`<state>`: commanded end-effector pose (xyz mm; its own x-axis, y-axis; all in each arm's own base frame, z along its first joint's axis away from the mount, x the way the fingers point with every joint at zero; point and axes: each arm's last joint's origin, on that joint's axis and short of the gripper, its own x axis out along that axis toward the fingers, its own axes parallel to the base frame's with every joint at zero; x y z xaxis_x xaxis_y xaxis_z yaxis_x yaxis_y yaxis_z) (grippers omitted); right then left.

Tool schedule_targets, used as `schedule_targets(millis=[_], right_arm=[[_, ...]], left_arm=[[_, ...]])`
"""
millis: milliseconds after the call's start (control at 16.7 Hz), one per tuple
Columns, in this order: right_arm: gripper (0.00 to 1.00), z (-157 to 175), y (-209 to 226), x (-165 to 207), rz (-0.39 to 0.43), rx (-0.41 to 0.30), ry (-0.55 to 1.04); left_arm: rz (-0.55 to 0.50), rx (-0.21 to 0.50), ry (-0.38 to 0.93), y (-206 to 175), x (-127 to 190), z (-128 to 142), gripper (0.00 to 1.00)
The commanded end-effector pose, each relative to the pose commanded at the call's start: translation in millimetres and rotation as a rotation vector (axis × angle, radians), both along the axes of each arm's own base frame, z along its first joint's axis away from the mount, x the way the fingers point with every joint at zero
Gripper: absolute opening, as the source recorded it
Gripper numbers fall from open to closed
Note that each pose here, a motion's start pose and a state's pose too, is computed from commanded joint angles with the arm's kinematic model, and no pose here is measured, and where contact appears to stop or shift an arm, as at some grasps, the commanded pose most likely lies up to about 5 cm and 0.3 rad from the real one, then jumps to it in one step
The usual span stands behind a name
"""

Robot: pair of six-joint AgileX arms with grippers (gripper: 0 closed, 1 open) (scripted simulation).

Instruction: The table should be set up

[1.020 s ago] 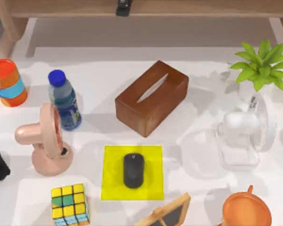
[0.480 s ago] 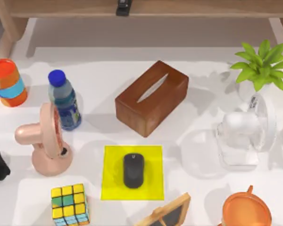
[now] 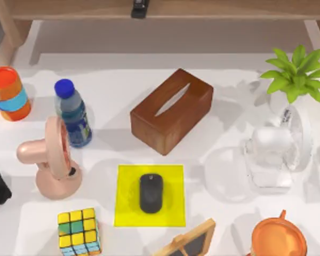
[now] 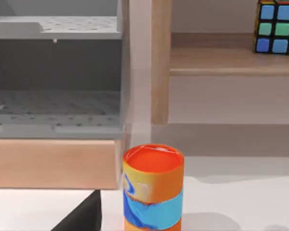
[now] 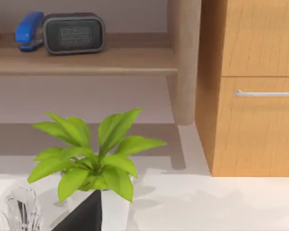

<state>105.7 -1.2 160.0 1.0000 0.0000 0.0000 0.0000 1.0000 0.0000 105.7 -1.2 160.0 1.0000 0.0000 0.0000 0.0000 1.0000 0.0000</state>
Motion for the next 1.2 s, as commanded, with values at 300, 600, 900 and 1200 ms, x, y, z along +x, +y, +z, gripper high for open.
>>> schedule_targets(millis=[300, 600, 900, 1200], right_arm=[[1.00, 0.0, 0.0, 0.0, 0.000, 0.000, 0.000], [1.00, 0.0, 0.0, 0.0, 0.000, 0.000, 0.000], [1.00, 0.0, 0.0, 0.0, 0.000, 0.000, 0.000], [1.00, 0.0, 0.0, 0.0, 0.000, 0.000, 0.000]], left_arm=[[-0.002, -0.001, 0.001, -1.0, 0.4, 16.2, 1.00], [-0.007, -0.004, 0.004, -6.3, 17.0, 96.3, 1.00], [-0.012, -0.010, -0.003, -23.4, 88.0, 206.8, 1.00], [-0.015, -0.013, -0.009, -58.5, 185.1, 267.0, 1.00]])
